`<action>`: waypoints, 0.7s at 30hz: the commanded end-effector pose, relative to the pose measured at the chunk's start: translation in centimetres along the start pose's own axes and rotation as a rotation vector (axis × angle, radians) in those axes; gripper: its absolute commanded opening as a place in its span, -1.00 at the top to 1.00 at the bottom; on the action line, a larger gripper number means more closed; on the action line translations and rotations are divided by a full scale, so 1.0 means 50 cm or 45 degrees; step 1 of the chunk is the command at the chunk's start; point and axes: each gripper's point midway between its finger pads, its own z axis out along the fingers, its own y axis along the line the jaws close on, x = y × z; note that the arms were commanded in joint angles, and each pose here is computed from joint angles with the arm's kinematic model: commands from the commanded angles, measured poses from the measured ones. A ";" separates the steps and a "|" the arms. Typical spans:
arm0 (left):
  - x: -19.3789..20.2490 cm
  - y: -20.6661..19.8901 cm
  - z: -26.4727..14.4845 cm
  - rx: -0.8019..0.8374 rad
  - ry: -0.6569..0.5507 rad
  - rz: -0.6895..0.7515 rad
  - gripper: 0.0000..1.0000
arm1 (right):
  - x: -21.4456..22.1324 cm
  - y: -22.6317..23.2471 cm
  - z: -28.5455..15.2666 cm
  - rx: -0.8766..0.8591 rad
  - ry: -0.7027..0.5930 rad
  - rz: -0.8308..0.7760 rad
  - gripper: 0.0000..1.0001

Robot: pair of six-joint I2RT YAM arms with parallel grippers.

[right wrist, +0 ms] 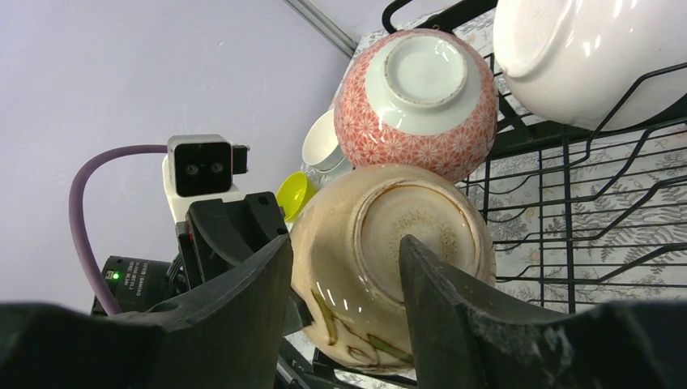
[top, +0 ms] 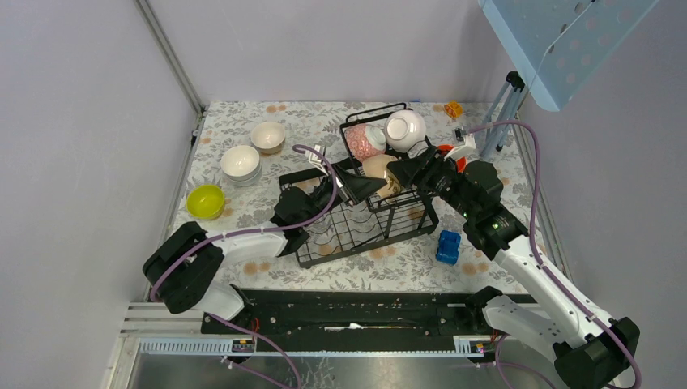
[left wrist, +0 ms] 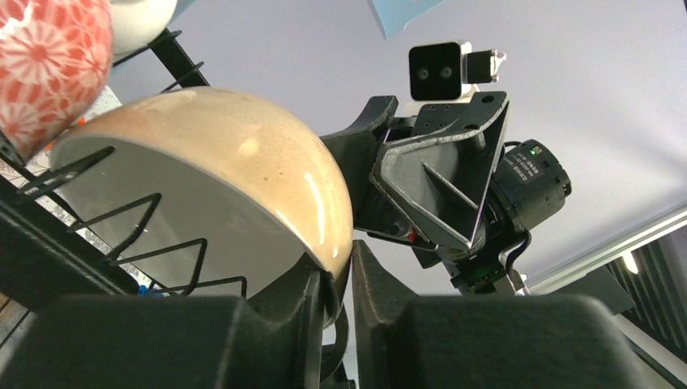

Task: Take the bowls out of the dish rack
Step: Pick up the bowl from the dish rack.

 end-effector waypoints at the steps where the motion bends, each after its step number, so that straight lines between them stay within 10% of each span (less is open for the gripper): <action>1: 0.002 -0.034 0.013 0.089 0.011 0.023 0.67 | 0.039 -0.002 -0.006 -0.019 0.099 0.039 -0.16; 11: -0.006 -0.049 0.020 0.136 -0.004 0.028 1.00 | 0.016 0.010 -0.017 -0.019 0.060 0.007 -0.22; 21: -0.019 -0.071 0.028 0.187 -0.036 0.059 1.00 | -0.029 0.009 -0.063 0.083 -0.019 -0.070 -0.74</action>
